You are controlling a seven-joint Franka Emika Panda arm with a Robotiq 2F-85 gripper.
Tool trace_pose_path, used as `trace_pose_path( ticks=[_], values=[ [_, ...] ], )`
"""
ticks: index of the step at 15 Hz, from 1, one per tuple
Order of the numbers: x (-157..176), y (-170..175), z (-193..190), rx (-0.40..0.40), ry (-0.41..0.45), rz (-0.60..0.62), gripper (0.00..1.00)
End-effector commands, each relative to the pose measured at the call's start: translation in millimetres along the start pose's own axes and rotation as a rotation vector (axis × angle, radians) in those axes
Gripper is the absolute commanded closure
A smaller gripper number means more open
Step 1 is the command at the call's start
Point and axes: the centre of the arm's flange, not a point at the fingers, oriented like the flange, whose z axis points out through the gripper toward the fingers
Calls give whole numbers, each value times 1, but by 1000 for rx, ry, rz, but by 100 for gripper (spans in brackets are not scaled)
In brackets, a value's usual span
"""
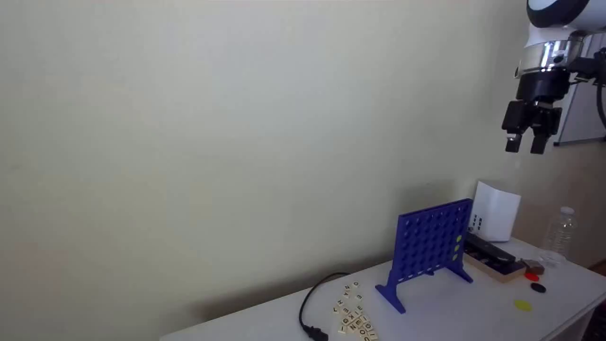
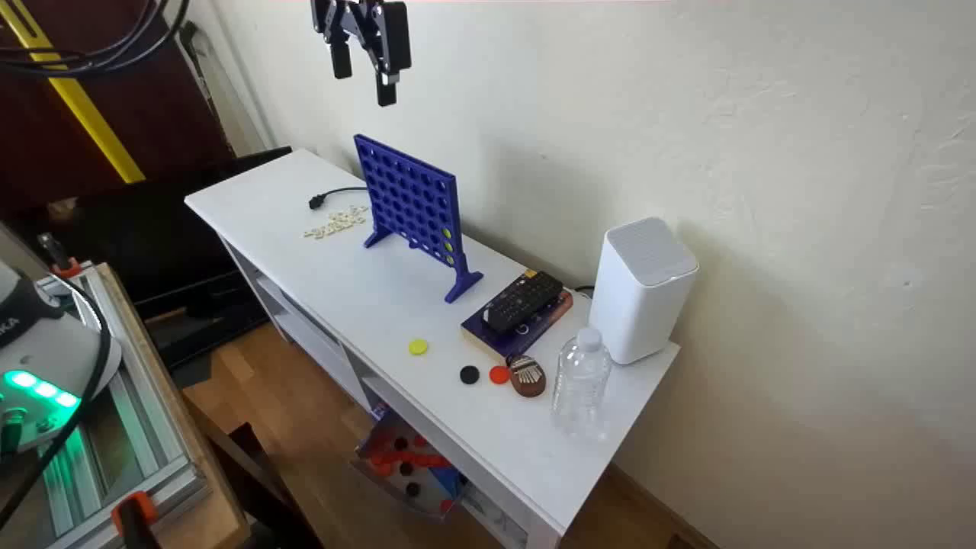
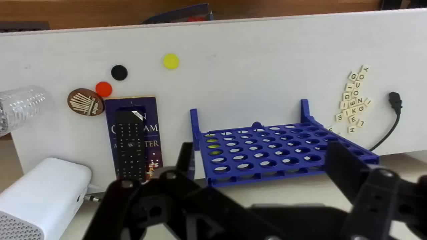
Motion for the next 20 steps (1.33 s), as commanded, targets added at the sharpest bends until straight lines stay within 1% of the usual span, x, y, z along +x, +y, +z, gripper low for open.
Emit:
trace_pose_path(
  ticks=[1, 8, 9, 10, 12, 13, 17, 20],
  values=[
    [0, 0, 0, 0, 0, 0, 0],
    [0, 0, 0, 0, 0, 0, 0],
    [4, -2, 9, -5, -18, -8, 0],
    [9, -4, 27, -6, -40, 4, 0],
    [6, -7, 50, -17, -62, -48, 0],
    [4, -10, 62, -22, -70, -52, 0],
    [-11, -11, 111, -53, -66, -89, 0],
    [-19, -8, 147, -63, -57, -153, 0]
  ],
)
